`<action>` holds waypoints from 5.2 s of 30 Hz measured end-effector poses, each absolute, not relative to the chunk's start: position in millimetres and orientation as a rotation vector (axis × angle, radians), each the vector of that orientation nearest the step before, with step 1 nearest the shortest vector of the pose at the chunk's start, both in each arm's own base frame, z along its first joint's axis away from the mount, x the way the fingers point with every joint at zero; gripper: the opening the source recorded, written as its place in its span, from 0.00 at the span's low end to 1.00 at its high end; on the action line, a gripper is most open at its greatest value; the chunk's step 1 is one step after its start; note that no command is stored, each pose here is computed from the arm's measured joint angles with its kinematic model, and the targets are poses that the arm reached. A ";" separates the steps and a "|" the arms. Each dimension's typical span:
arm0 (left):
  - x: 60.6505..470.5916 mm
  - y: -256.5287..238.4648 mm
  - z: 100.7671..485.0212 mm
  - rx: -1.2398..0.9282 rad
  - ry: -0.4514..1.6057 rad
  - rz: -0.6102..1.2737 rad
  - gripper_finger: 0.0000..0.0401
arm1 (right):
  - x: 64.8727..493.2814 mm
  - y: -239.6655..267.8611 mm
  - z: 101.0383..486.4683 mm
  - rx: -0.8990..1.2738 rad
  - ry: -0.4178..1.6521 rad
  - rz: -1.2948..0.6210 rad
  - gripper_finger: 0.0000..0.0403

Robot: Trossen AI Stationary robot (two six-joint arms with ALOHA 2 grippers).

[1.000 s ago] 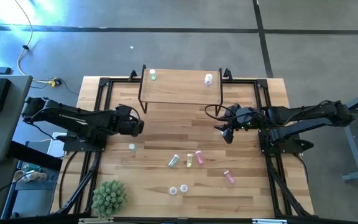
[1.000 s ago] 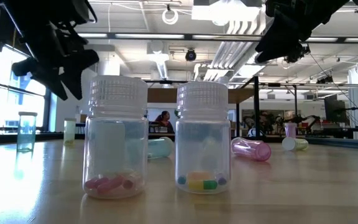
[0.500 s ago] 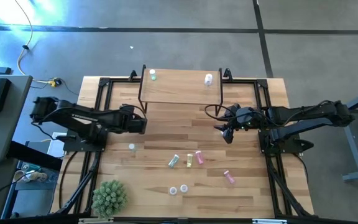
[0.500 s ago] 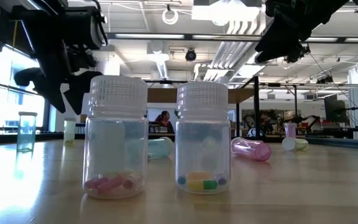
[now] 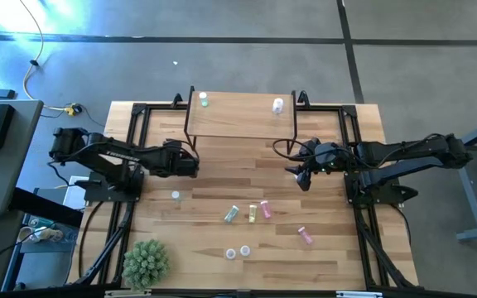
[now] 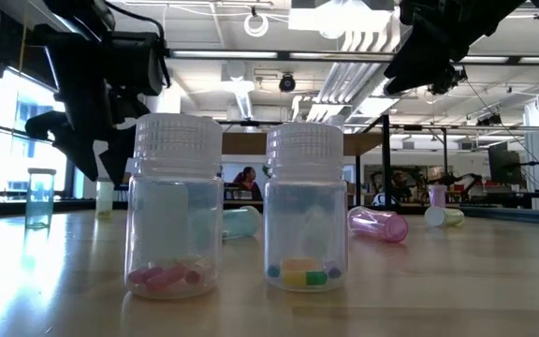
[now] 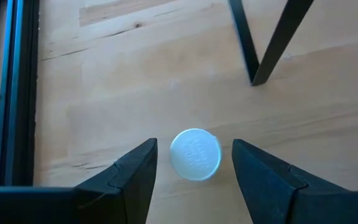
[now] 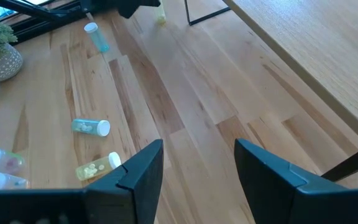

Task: Pick and place medicine bottles onto shelf by color
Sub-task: Put the top left yellow pill bottle on the shelf, then put the top pink pill bottle on the shelf

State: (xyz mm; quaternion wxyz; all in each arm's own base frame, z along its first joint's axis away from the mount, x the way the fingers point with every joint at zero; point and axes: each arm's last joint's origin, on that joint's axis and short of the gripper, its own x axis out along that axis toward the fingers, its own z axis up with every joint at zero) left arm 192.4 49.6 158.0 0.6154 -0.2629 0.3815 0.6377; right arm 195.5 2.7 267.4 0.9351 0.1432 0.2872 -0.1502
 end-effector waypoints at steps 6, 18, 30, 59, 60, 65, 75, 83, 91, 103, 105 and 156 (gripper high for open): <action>193.4 49.9 154.6 -0.593 0.901 1.471 0.47 | 195.5 2.7 267.4 0.293 0.587 -0.307 0.47; 193.5 49.9 154.7 -0.570 0.918 1.456 0.29 | 195.5 2.7 267.4 0.293 0.587 -0.308 0.47; 201.4 34.8 160.0 -0.528 0.978 1.313 0.29 | 195.5 2.7 267.5 0.292 0.587 -0.308 0.47; 285.8 72.4 340.2 0.040 0.709 0.732 0.29 | 195.8 2.7 267.8 0.296 0.582 -0.308 0.47; 284.5 80.6 344.4 0.039 0.698 0.749 0.29 | 195.8 2.7 267.9 0.296 0.581 -0.308 0.47; 274.2 117.4 355.5 0.003 0.670 0.797 0.29 | 195.8 2.7 267.8 0.296 0.582 -0.308 0.47; 273.4 174.9 361.0 -0.004 0.701 0.857 0.29 | 195.8 2.6 267.8 0.294 0.582 -0.308 0.47; 288.8 200.6 343.4 -0.050 0.788 0.833 0.29 | 195.8 2.6 267.8 0.293 0.583 -0.308 0.47; 304.6 211.2 319.1 -0.037 0.871 0.818 0.29 | 195.5 2.5 267.5 0.293 0.587 -0.309 0.47; 295.0 228.7 313.9 -0.094 0.877 0.879 0.29 | 195.4 2.5 267.2 0.292 0.590 -0.309 0.47; 294.8 229.3 313.7 -0.105 0.873 0.866 0.29 | 195.4 2.5 267.2 0.292 0.590 -0.309 0.47; 304.7 237.6 298.7 -0.121 0.875 0.855 0.43 | 195.4 2.5 267.3 0.293 0.589 -0.309 0.47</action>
